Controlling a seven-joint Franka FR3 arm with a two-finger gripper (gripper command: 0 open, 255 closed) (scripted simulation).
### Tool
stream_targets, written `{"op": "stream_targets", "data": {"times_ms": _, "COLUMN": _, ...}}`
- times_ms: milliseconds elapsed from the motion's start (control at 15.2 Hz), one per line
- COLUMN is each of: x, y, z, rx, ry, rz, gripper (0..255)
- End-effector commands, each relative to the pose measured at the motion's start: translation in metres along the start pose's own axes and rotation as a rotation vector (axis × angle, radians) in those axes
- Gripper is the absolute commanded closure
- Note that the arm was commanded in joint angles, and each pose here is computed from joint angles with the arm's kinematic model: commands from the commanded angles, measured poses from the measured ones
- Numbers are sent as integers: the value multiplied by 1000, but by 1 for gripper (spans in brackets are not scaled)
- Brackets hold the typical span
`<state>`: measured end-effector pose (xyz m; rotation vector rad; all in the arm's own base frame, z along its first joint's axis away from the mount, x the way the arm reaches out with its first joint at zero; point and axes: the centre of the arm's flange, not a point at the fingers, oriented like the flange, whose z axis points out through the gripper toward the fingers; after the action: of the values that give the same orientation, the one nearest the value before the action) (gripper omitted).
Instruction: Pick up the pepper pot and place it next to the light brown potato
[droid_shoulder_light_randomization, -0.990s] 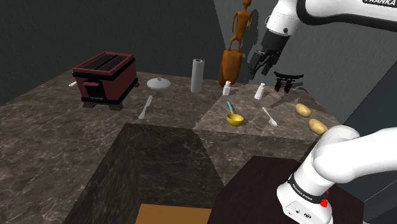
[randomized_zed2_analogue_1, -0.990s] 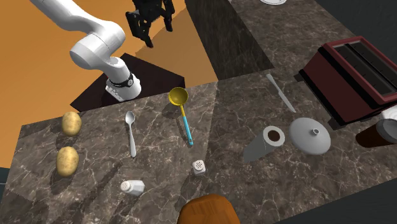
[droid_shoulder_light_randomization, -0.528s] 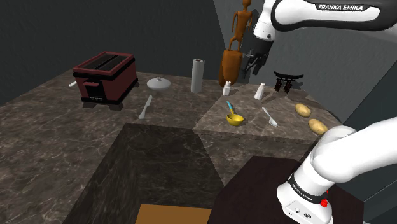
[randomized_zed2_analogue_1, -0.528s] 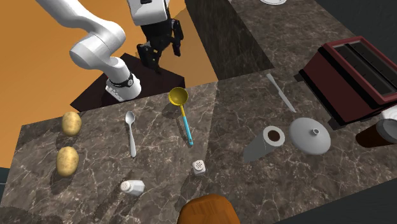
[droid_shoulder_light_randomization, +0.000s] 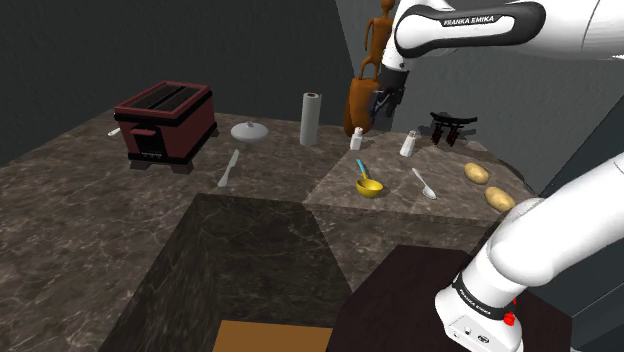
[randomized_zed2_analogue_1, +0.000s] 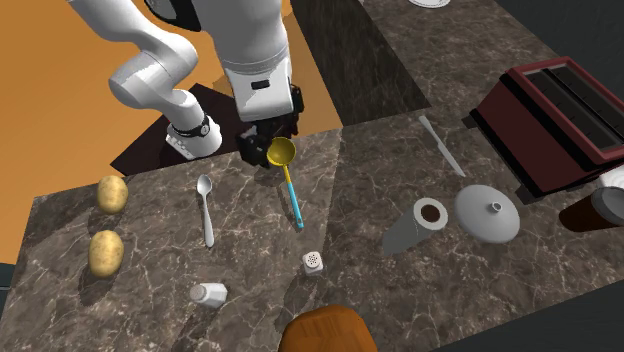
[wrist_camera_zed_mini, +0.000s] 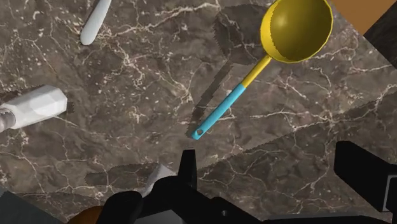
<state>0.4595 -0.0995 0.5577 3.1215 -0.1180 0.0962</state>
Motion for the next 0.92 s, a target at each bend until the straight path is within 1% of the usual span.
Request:
{"op": "stream_targets", "data": {"times_ms": 0, "x": 21, "y": 19, "z": 15, "rx": -2, "ry": -10, "rz": -7, "gripper": 0}}
{"op": "stream_targets", "data": {"times_ms": 858, "x": 145, "y": 113, "z": 101, "rx": -7, "ry": -75, "rz": -44, "gripper": 0}}
